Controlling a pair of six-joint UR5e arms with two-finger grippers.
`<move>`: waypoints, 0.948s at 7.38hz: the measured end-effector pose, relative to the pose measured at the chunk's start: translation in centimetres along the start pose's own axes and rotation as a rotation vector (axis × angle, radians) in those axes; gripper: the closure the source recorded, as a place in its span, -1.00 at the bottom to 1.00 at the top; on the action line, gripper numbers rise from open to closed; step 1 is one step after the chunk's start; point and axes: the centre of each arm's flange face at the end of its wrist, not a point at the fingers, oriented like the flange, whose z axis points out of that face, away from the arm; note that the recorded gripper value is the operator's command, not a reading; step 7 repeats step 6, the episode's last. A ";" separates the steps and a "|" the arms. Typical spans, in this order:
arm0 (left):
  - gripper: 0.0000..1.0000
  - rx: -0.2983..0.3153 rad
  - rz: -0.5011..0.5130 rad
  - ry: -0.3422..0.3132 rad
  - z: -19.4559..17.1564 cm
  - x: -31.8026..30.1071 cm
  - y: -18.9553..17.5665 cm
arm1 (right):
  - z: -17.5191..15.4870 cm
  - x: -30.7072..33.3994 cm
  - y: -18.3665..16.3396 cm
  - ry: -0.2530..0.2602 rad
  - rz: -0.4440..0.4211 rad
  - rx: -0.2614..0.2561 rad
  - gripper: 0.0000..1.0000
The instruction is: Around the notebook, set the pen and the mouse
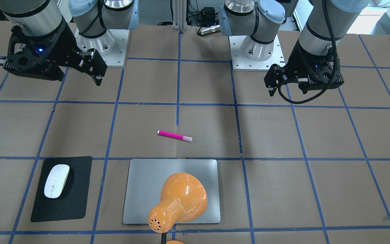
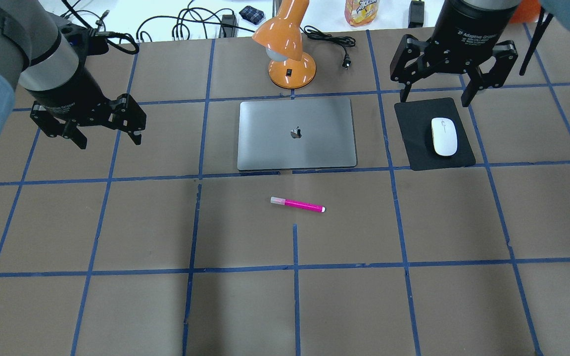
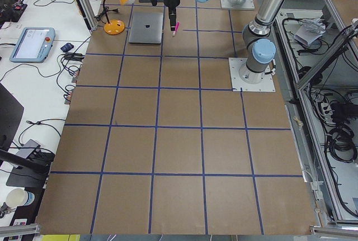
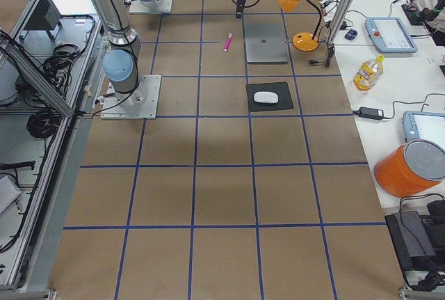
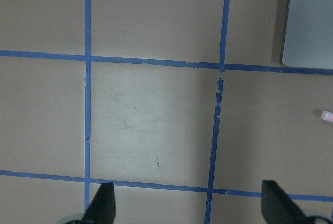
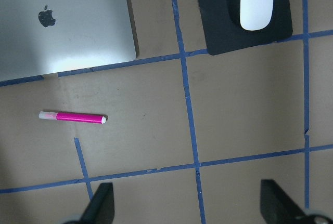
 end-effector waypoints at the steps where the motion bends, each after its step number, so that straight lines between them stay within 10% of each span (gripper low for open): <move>1: -1.00 0.000 0.001 0.003 0.2 0.1 -0.2 | 0.0 0.0 0.0 0.000 -0.001 0.000 -1.00; 7: -1.00 0.003 0.002 -0.003 0.2 0.0 -0.2 | 0.0 0.0 0.0 -0.001 -0.001 0.000 -1.00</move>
